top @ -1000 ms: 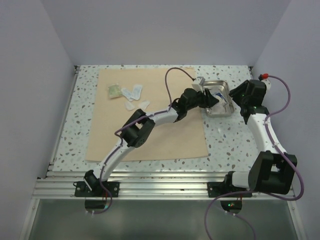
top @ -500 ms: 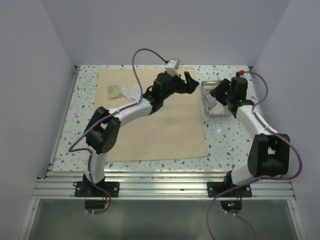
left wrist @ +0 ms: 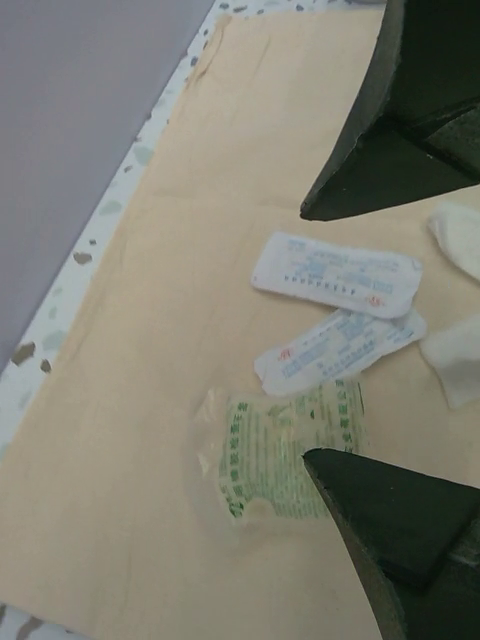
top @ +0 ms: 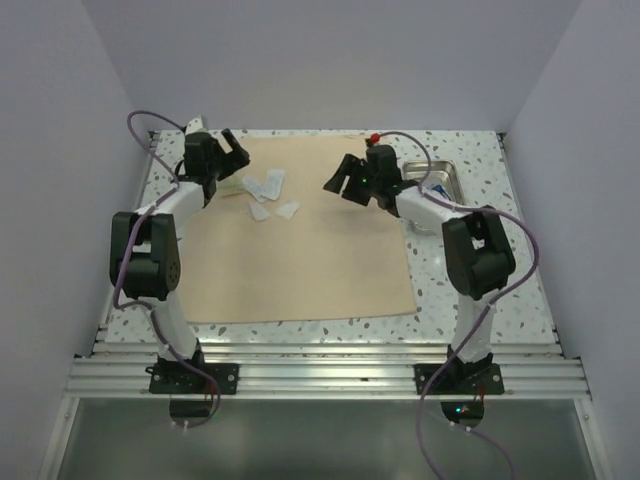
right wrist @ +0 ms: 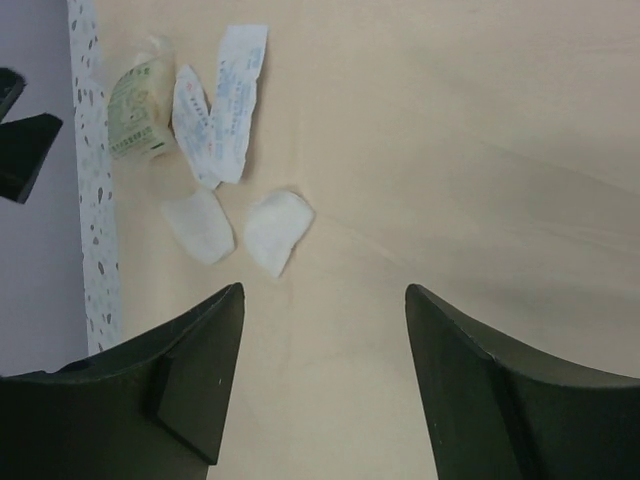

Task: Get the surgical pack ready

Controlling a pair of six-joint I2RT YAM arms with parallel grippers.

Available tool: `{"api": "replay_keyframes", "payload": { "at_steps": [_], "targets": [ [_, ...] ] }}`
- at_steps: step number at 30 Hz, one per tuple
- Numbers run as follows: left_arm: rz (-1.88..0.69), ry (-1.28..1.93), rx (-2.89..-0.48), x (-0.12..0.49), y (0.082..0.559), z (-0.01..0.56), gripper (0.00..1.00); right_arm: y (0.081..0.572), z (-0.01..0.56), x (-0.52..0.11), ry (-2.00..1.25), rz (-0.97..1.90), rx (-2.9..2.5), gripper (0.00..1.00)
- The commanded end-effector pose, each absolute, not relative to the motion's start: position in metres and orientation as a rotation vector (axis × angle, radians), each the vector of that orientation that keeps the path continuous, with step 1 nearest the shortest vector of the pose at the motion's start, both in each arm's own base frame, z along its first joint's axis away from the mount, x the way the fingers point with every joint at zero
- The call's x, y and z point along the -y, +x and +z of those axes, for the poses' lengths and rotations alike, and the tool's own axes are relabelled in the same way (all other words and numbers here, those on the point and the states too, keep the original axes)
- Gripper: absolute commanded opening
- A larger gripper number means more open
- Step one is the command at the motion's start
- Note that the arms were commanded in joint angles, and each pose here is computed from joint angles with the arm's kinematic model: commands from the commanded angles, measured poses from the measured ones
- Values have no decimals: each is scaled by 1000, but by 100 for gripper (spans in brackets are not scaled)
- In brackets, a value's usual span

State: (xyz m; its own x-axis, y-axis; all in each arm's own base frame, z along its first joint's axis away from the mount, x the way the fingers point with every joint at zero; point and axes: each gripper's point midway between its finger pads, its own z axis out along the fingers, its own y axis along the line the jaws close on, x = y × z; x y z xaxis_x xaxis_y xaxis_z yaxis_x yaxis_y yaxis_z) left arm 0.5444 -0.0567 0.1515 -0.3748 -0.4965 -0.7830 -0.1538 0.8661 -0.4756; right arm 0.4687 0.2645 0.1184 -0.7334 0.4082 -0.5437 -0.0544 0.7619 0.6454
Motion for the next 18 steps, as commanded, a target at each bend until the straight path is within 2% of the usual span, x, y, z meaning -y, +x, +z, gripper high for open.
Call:
{"api": "replay_keyframes", "payload": {
  "at_steps": [1, 3, 7, 11, 18],
  "targets": [
    [-380, -533, -2043, 36, 556, 123, 100, 477, 141, -324, 168, 999, -2204, 70],
    [-346, -571, -2086, 24, 560, 102, 100, 474, 112, -347, 148, 1000, -2269, 70],
    [-301, -628, -2057, -7, 566, 99, 100, 481, 96, -381, 133, 1029, -2284, 69],
    [-222, -661, -2049, -22, 565, 99, 100, 484, 63, -394, 166, 1034, -2336, 65],
    [-192, -670, -2054, -40, 570, 92, 100, 485, 44, -401, 180, 995, -2361, 64]
  ]
}}
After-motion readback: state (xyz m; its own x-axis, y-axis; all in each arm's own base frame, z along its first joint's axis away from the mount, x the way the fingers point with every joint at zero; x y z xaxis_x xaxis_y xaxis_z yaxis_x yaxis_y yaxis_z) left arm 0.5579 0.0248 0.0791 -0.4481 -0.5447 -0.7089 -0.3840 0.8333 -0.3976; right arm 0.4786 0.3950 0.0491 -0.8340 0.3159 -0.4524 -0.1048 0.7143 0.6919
